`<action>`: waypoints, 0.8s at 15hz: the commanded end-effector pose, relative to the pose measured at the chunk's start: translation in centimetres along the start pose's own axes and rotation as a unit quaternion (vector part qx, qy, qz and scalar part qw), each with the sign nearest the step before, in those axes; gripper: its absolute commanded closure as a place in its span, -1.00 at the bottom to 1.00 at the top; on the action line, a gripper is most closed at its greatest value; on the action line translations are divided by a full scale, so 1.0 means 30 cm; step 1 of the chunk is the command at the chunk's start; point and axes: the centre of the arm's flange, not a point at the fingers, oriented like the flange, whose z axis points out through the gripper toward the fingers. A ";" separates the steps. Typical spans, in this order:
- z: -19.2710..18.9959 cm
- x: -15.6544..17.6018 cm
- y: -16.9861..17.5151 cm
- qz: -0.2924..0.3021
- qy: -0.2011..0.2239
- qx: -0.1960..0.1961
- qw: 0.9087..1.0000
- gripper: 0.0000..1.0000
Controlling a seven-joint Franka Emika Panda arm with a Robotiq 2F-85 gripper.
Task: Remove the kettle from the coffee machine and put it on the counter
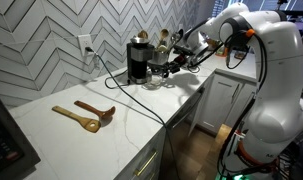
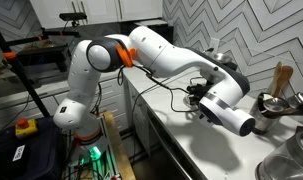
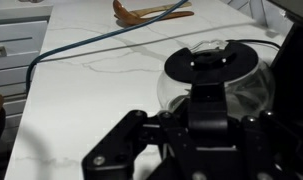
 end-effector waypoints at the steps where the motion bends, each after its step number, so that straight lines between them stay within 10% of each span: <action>1: -0.014 0.029 0.052 0.011 -0.006 -0.024 1.000 1.00; 12: 0.006 0.106 0.122 0.045 0.008 -0.055 0.997 1.00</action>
